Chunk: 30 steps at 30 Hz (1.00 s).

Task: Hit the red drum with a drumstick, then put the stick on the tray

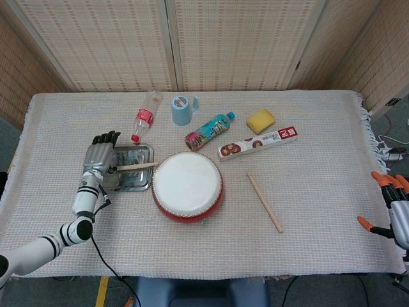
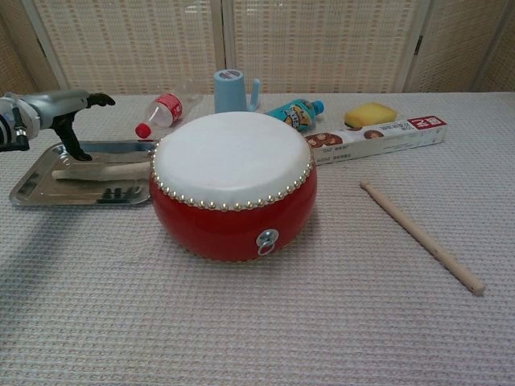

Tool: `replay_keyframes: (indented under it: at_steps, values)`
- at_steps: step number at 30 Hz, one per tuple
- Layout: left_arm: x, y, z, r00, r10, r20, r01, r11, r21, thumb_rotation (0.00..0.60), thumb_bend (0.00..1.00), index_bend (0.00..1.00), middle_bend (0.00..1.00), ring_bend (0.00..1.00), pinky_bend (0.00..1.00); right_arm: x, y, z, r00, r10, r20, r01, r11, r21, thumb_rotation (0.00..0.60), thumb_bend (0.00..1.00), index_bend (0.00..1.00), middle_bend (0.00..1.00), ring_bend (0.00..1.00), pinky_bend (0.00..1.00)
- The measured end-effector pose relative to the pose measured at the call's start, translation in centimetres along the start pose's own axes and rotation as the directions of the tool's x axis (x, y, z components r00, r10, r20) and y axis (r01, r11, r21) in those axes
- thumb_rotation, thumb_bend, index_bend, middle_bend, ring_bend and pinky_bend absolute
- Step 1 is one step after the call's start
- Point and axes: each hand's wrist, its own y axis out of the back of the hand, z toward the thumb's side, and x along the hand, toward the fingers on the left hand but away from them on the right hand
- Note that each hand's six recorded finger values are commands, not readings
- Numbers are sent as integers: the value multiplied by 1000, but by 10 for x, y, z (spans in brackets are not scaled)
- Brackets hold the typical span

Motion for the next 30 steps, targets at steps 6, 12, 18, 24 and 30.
replay_keyframes:
  at_steps: [6,12,18,24,30]
  values:
    - [-18,23,-10,997,80,14,-78,995,-69,600,232,68,46,12,51,-1,3,0,1000,0,-5,0,1000,-8,600,156,0,113,0,21]
    - [-53,43,-31,983,182,1,-180,976,-126,600,285,195,146,87,125,-3,6,0,1000,10,-15,-11,999,-33,600,156,25,114,0,21]
    - [-109,41,-65,973,228,-46,-232,965,-121,600,287,219,153,91,127,-3,6,1,999,12,-44,-14,998,-66,600,156,49,114,0,21]
    - [-169,25,-91,967,241,-87,-249,963,-106,600,287,219,154,91,113,4,-3,6,997,13,-71,-19,996,-90,600,156,49,114,0,21]
    - [-220,20,-98,954,285,-89,-293,952,-94,600,287,218,155,90,96,10,-17,12,995,29,-95,-37,995,-91,600,156,49,114,0,21]
